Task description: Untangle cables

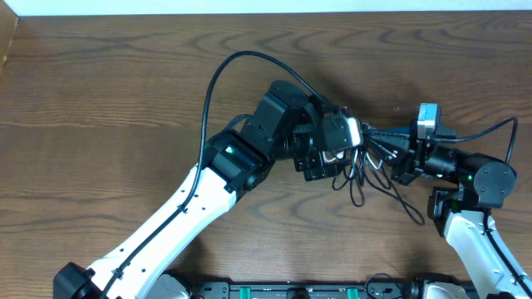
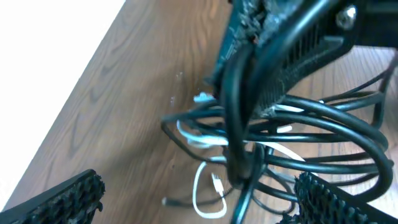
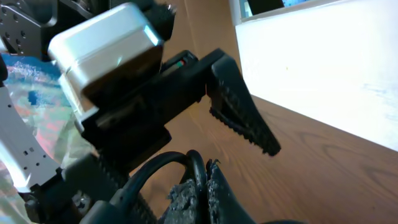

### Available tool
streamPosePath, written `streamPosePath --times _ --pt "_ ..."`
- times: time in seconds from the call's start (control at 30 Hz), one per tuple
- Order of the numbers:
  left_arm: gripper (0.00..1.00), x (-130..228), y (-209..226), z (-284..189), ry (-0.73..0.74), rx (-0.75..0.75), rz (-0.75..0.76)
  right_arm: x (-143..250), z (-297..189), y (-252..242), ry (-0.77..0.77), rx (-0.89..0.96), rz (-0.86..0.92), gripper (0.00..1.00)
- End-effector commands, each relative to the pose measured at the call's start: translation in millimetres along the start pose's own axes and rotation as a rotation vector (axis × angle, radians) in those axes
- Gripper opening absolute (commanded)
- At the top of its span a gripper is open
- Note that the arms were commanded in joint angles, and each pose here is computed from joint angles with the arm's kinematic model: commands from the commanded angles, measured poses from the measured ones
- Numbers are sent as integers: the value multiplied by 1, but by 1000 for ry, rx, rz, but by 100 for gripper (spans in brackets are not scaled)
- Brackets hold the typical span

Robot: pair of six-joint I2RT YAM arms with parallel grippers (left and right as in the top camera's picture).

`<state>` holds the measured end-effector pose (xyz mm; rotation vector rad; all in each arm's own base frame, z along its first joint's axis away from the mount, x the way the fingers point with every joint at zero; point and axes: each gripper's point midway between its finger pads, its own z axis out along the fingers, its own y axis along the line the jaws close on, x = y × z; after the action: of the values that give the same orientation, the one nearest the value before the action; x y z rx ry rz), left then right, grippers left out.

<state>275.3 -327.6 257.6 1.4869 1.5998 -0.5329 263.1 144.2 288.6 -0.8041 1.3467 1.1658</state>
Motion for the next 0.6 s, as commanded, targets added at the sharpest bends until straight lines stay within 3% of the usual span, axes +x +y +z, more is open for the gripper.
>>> streamPosePath --times 0.0,0.47,0.5,0.53,0.57 --pt "98 -19 0 -10 -63 11 -62 -4 -5 -7 -5 31 -26 1" --pt "97 -32 -11 -18 -124 69 -70 -3 -8 -4 13 12 -44 1" --pt "92 -32 -11 -18 -124 70 -70 -3 -8 -2 13 7 -56 1" --pt "66 -32 -11 -18 -124 70 -70 -4 -8 1 16 -5 -78 1" --pt "53 -33 -10 -18 -124 69 -70 -4 -8 2 17 -10 -88 1"
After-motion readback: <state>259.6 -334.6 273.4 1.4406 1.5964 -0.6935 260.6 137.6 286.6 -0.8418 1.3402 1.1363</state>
